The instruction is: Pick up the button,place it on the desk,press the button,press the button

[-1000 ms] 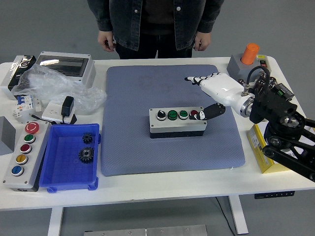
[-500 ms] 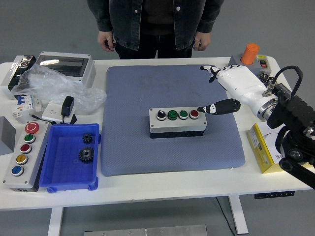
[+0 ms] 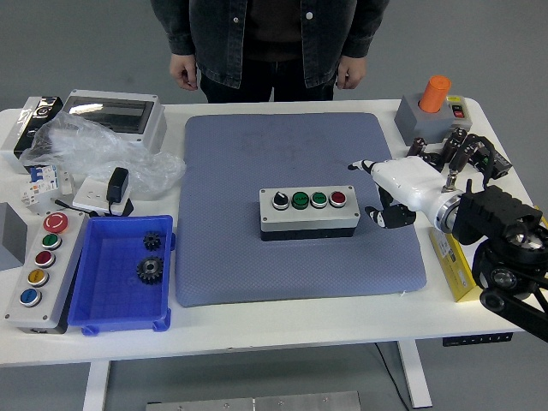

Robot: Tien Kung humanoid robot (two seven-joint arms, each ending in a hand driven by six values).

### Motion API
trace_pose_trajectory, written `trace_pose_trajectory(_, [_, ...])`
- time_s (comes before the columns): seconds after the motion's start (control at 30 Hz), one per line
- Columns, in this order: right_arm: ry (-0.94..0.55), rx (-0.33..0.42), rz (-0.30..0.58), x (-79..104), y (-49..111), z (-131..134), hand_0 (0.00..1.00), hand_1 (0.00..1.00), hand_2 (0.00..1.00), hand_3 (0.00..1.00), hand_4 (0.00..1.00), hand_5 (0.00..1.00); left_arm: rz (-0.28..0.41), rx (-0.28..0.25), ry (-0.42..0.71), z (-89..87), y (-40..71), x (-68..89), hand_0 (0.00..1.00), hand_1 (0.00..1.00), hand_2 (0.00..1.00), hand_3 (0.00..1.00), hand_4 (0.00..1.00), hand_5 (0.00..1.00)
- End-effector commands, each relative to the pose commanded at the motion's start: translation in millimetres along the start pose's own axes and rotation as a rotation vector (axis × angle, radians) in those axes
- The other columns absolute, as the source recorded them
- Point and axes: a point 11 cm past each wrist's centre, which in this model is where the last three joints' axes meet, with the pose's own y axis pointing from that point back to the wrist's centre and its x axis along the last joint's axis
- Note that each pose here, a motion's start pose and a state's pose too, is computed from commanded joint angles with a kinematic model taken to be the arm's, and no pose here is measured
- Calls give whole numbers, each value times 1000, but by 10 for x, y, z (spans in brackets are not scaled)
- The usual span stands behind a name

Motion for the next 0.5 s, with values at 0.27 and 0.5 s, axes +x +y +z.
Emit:
trace_pose_trajectory(0.27, [9, 25, -35, -91, -3, -90, 392, 319, 225, 901, 437, 2, 0, 0, 0, -1, 0, -3, 705, 750, 674, 677, 690, 470])
trace_pose_trajectory(0.5, [14, 34, -51, -149, -18, -120, 393, 318, 222, 899, 430, 2, -1, -1, -1, 5, 0, -6, 704, 751, 675, 677, 690, 472])
